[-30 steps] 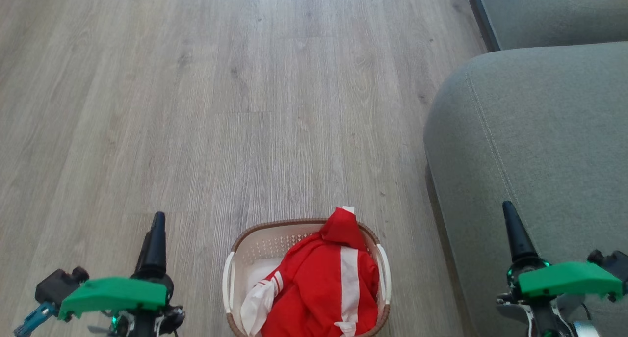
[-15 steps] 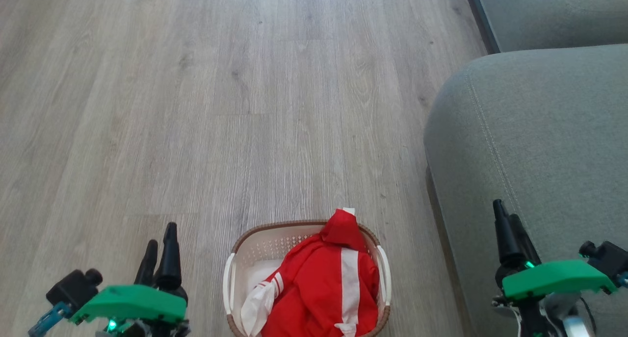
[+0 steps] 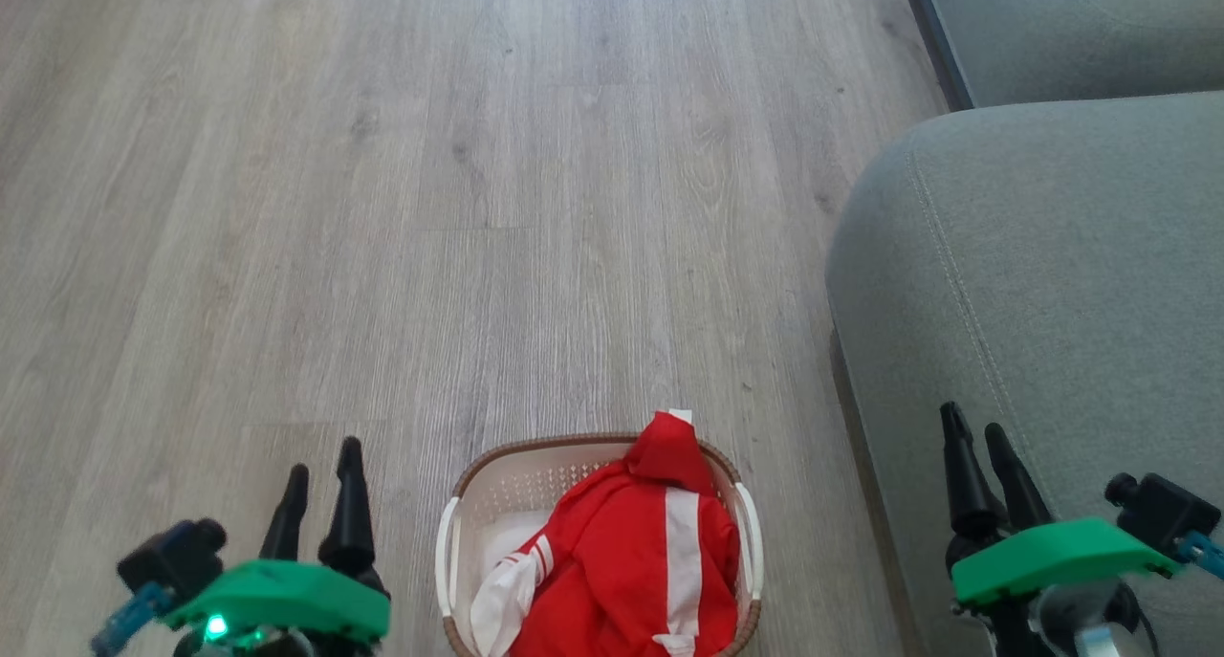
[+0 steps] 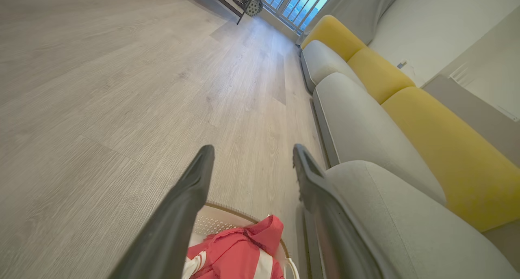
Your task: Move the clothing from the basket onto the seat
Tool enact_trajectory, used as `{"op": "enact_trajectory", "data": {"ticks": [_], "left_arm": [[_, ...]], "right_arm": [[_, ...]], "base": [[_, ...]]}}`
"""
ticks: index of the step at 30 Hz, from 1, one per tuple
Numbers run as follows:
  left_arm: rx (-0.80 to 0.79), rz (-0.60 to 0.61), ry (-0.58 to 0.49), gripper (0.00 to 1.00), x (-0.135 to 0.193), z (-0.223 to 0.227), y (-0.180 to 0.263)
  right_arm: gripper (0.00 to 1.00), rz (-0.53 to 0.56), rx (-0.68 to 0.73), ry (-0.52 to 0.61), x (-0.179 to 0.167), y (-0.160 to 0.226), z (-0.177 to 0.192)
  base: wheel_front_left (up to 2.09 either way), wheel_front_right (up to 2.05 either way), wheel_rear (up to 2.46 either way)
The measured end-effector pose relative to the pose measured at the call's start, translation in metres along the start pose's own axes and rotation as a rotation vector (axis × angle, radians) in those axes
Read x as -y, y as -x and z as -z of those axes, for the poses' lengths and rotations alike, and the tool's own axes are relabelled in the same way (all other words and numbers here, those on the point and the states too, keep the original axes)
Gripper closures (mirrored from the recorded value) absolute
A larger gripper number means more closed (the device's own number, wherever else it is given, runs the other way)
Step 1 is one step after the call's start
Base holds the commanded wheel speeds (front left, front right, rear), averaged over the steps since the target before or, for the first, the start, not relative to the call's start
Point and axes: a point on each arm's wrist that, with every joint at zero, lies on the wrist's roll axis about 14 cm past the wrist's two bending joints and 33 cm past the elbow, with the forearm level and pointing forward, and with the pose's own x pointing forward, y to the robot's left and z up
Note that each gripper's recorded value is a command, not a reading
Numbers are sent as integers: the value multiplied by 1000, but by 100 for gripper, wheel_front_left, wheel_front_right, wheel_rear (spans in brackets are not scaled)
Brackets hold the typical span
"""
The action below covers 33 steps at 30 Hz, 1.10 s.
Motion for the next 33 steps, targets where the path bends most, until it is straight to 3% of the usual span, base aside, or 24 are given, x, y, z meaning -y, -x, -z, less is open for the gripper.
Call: {"op": "enact_trajectory", "data": {"ticks": [33], "left_arm": [[51,-8,-395,0,-3,6,19]], "right_arm": [[0,-115,23,384,-26,1,6]], "base": [[0,0,0]]}}
